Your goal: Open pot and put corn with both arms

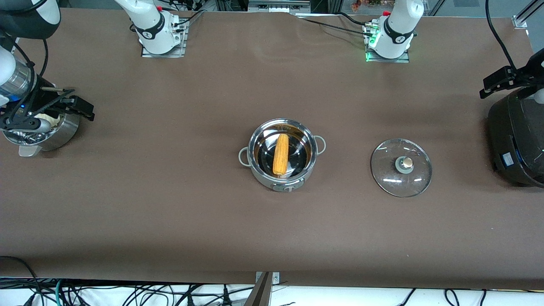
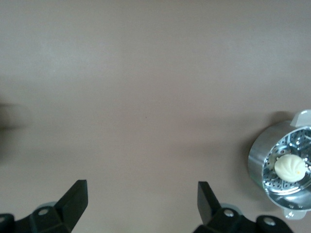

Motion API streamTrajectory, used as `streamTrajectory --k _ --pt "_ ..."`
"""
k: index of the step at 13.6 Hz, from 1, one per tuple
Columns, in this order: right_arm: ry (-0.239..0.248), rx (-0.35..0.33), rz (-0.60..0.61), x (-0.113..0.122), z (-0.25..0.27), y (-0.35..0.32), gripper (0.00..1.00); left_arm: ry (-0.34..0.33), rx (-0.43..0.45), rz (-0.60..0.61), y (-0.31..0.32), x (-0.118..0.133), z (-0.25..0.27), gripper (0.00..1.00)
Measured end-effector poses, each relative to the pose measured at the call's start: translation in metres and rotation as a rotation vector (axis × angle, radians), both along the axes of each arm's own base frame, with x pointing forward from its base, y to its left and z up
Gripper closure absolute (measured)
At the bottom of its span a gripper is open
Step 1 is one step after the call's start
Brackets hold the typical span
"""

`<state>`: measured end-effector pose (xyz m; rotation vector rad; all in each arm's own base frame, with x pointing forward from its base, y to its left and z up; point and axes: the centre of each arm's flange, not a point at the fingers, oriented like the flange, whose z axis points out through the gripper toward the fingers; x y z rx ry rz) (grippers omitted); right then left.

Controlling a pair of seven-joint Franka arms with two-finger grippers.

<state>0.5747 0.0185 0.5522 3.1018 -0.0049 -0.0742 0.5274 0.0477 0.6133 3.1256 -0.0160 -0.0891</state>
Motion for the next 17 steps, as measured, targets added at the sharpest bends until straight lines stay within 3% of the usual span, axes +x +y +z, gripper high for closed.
streamTrajectory --k 17 --pt "0.02 0.004 0.056 0.003 -0.007 -0.028 0.0 0.0 0.0 0.0 0.0 0.0 0.0 0.0"
